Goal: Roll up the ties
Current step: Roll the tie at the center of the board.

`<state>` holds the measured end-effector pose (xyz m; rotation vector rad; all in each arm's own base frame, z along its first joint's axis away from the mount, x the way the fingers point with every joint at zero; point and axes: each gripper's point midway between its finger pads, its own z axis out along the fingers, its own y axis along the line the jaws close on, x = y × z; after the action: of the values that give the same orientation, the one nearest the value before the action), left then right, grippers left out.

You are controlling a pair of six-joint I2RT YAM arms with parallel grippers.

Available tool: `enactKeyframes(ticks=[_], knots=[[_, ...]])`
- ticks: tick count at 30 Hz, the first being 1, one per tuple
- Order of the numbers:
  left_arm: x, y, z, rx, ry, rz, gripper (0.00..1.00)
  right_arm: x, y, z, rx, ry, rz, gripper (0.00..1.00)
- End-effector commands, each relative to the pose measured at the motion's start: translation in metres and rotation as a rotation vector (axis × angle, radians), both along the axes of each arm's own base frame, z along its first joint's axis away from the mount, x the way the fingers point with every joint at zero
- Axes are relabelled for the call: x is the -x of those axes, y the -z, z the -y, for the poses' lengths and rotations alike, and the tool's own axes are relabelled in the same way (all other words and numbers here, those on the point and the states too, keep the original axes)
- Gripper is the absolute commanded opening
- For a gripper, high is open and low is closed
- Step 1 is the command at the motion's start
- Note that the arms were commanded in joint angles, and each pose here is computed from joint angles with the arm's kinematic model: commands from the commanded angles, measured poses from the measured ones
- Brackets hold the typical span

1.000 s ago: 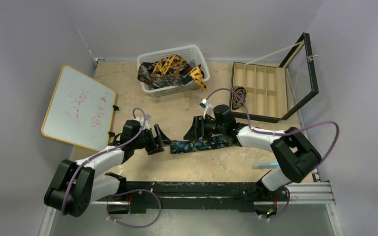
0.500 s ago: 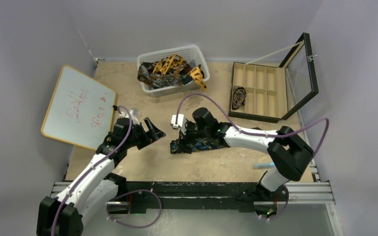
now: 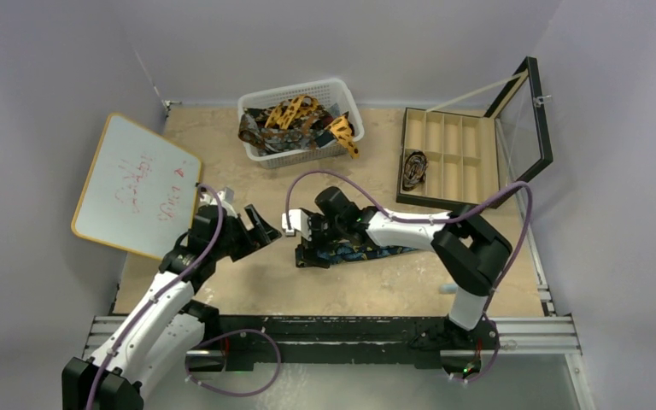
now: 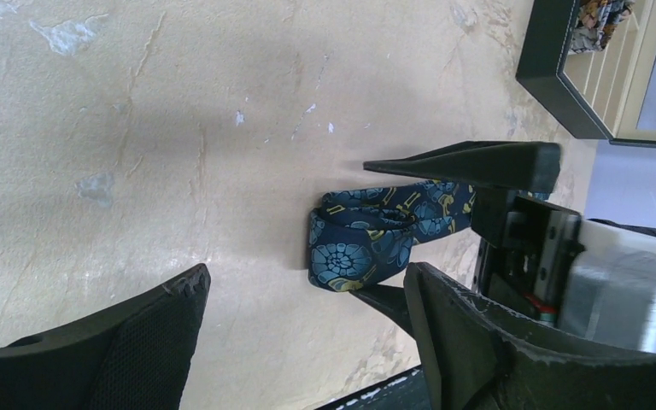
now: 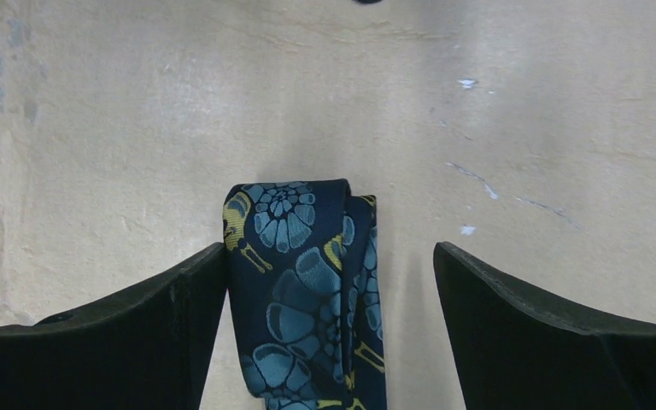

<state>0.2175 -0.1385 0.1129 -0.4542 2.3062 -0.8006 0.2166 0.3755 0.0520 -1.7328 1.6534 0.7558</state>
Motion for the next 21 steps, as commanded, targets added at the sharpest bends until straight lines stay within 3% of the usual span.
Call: enactKeyframes(ticks=[1, 7, 14, 17, 21], knots=[[-0.005, -0.016, -0.004, -0.025, 0.0, 0.051, 0.82, 0.009, -0.002, -0.012, -0.004, -0.103, -0.005, 0.89], [-0.005, -0.012, -0.003, -0.031, 0.012, 0.035, 0.82, 0.02, 0.006, -0.01, 0.019, -0.138, -0.055, 0.75], [-0.005, -0.007, 0.0, -0.03, 0.028, 0.019, 0.82, 0.03, -0.007, -0.015, -0.031, -0.156, -0.094, 0.35], [-0.005, -0.003, 0.002, -0.027, 0.039, 0.009, 0.82, 0.039, -0.012, -0.014, -0.062, -0.175, -0.119, 0.3], [-0.005, 0.001, 0.006, -0.022, 0.058, -0.003, 0.82, 0.045, -0.015, -0.014, -0.07, -0.183, -0.131, 0.34]])
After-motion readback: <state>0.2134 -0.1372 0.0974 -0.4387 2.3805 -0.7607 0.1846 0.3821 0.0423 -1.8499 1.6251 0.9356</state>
